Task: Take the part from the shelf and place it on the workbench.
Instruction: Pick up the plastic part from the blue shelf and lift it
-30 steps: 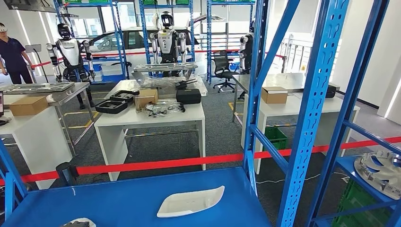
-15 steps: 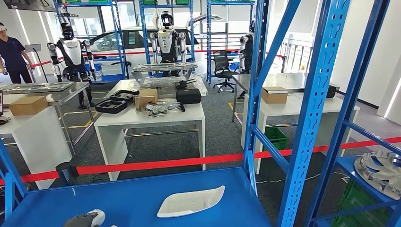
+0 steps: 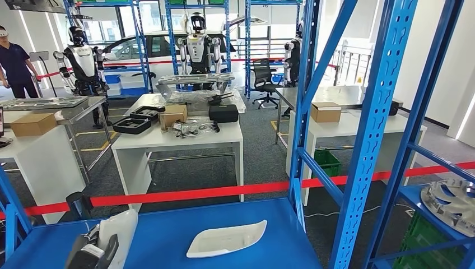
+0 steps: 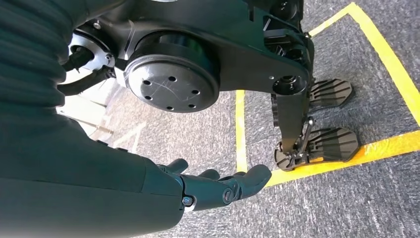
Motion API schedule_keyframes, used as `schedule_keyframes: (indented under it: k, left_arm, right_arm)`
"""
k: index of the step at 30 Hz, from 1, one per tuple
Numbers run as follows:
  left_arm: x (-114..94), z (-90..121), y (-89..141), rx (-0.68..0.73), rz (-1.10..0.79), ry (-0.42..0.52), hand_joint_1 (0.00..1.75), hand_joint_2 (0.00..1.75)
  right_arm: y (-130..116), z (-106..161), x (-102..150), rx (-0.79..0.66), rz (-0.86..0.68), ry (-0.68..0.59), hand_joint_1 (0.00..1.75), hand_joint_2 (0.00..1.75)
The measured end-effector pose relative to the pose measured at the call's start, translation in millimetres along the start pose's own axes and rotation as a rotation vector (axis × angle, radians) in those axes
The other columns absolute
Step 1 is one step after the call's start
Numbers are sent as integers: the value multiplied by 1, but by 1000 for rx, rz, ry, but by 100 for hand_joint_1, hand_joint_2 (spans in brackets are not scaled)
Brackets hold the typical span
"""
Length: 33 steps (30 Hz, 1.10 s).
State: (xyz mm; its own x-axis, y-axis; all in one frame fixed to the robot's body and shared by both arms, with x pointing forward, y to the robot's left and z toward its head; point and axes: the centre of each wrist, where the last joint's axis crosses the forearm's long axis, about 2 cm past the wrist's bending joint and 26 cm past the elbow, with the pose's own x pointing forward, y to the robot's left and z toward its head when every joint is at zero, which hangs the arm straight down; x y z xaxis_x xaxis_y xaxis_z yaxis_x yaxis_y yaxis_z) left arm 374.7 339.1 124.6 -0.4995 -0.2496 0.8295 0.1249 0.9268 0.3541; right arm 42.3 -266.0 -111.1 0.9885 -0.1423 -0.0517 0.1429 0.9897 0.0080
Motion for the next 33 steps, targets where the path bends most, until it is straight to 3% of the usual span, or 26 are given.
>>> schedule_keyframes:
  k: [4, 9, 16, 33]
  left_arm:
    - [26, -3, -6, -5, 196, -133, 175, 175]
    - [48, -9, -9, -19, 255, -228, 175, 175]
    - [62, -1, -24, -84, 430, -259, 175, 175]
    - [81, 3, -32, -170, 487, -308, 175, 175]
  right_arm:
    - [0, 0, -1, 3, -10, 2, 0, 175]
    - [1, 0, -1, 5, -18, 4, 0, 175]
    - [1, 0, -3, 11, -21, 6, 0, 175]
    - [4, 0, -2, 23, -34, 5, 0, 175]
